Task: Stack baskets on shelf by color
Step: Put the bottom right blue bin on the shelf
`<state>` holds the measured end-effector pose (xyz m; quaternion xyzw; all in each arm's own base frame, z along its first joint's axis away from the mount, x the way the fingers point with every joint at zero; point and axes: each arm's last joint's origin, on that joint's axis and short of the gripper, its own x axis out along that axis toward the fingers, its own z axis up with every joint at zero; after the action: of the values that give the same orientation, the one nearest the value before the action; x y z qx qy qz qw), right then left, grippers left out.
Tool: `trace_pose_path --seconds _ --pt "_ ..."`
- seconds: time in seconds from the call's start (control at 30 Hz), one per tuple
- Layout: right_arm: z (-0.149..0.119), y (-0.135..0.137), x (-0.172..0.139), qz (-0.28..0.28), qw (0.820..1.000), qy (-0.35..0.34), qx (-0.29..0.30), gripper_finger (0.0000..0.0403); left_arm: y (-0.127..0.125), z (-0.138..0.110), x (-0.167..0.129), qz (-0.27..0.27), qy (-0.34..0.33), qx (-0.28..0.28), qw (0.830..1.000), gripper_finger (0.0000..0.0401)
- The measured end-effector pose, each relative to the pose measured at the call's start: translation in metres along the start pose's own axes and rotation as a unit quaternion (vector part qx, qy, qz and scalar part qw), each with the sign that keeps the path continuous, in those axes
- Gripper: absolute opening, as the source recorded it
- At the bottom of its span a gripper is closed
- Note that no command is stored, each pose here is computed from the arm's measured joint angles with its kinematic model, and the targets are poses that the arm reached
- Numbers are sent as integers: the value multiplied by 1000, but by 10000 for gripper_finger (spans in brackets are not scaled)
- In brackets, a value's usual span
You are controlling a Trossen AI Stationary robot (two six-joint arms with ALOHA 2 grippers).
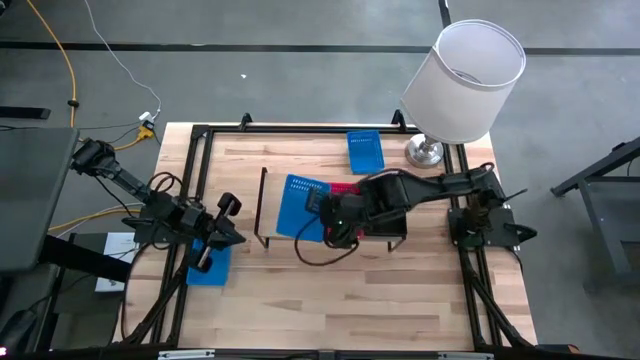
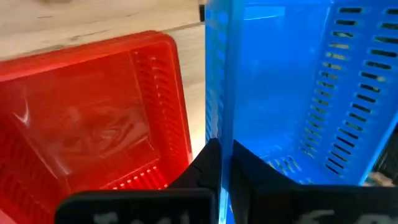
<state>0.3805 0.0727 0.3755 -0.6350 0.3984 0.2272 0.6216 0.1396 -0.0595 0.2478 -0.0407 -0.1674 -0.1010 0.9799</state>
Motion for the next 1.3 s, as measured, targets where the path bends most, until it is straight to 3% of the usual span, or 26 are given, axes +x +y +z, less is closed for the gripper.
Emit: trace_pose_path --seconds 0.17,0.47,0.6,0.77,0.9,1.3 --pt "-10 -4 9 5 998 -14 -55 0 2 0 0 32 1 0 999 3" --pt "-18 -9 37 19 993 -44 -105 0 2 0 0 34 3 1 999 3" --pt "-21 -8 41 36 992 -67 -100 0 2 -1 0 34 4 1 999 3" --pt "-21 -10 41 31 994 -97 -37 0 2 -1 0 34 4 1 999 3" --pt "-21 -10 43 37 992 -118 -26 0 2 -1 0 36 4 6 999 3" --pt "-26 -8 82 68 996 -61 -11 0 3 -1 0 45 8 11 999 3"
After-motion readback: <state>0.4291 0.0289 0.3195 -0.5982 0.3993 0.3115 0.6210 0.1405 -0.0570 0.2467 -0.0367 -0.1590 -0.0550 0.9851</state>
